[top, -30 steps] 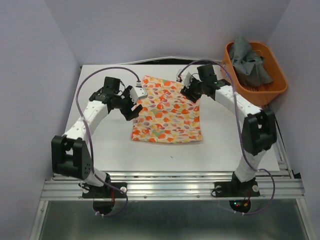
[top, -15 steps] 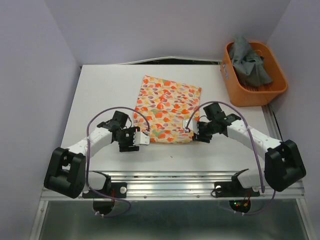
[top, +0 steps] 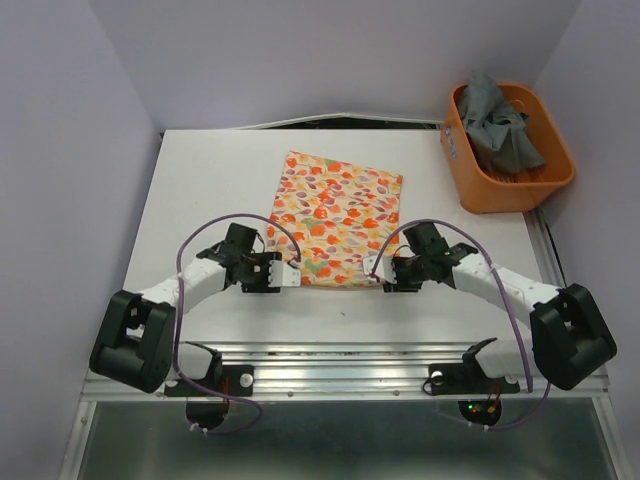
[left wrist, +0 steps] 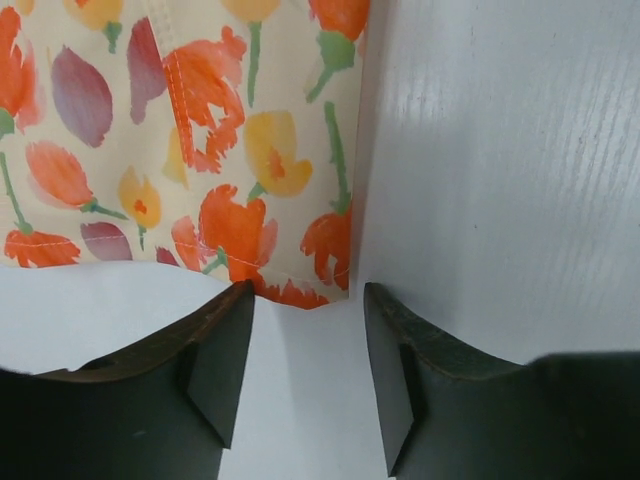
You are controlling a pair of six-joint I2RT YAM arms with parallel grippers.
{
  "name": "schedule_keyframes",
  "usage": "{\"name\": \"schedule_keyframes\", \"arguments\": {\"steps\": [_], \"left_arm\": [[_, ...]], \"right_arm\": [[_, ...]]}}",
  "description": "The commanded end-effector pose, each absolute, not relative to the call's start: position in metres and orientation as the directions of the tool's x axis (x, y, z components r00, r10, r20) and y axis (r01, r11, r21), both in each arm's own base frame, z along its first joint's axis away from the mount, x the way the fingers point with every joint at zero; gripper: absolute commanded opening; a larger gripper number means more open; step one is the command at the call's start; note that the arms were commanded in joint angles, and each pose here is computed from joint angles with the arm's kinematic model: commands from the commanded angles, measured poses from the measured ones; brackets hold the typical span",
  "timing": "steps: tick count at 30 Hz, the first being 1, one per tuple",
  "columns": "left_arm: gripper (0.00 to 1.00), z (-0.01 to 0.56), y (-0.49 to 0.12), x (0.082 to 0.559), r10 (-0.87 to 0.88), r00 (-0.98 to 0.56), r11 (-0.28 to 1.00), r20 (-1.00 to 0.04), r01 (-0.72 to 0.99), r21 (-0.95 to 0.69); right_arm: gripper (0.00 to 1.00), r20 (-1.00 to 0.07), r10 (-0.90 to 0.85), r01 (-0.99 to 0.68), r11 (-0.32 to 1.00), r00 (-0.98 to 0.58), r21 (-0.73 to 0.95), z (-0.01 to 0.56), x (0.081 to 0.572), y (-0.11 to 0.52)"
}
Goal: Fold and stack the skirts
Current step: Fold the skirt
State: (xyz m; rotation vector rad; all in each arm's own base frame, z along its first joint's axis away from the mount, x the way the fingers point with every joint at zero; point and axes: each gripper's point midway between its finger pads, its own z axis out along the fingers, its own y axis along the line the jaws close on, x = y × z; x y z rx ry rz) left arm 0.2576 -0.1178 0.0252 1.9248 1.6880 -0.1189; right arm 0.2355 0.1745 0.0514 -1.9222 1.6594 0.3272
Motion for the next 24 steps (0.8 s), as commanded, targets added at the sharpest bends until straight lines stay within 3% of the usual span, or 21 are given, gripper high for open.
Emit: {"name": "schedule_keyframes", "arguments": {"steps": [1, 4, 5, 7, 9, 17, 22, 24], "left_arm": [[0.54, 0.018, -0.124, 0.254, 0.872, 0.231, -0.084, -0.43, 0.939, 0.334], [0.39, 0.017, -0.127, 0.254, 0.869, 0.209, -0.072, -0.448, 0.95, 0.304], [0.26, 0.021, -0.131, 0.256, 0.861, 0.209, -0.066, -0.464, 0.95, 0.305], [0.11, 0.026, -0.133, 0.25, 0.853, 0.209, -0.076, -0.479, 0.957, 0.281], [0.01, 0.04, -0.134, 0.245, 0.846, 0.219, -0.095, -0.486, 0.959, 0.267], [0.0, 0.11, -0.142, 0.216, 0.787, 0.279, -0.176, -0.55, 0.956, 0.233], [0.0, 0.11, -0.147, 0.273, 0.814, 0.14, -0.052, -0.564, 0.984, 0.17], [0.0, 0.101, -0.146, 0.31, 0.814, 0.003, 0.046, -0.58, 0.996, 0.071]], "right_arm": [[0.37, -0.538, -0.801, -0.935, -0.07, 0.26, -0.349, 0.058, 0.25, 0.186], [0.19, -0.551, -0.799, -0.932, -0.031, 0.24, -0.362, 0.061, 0.258, 0.19], [0.09, -0.556, -0.796, -0.93, -0.022, 0.239, -0.367, 0.063, 0.261, 0.191], [0.01, -0.56, -0.794, -0.927, -0.013, 0.238, -0.375, 0.069, 0.264, 0.193], [0.01, -0.563, -0.793, -0.924, 0.002, 0.232, -0.383, 0.075, 0.266, 0.193], [0.01, -0.586, -0.784, -0.911, 0.066, 0.205, -0.407, 0.104, 0.265, 0.189], [0.01, -0.589, -0.795, -0.911, 0.125, 0.145, -0.393, 0.106, 0.29, 0.185], [0.01, -0.585, -0.805, -0.918, 0.153, 0.099, -0.366, 0.098, 0.304, 0.183]]}}
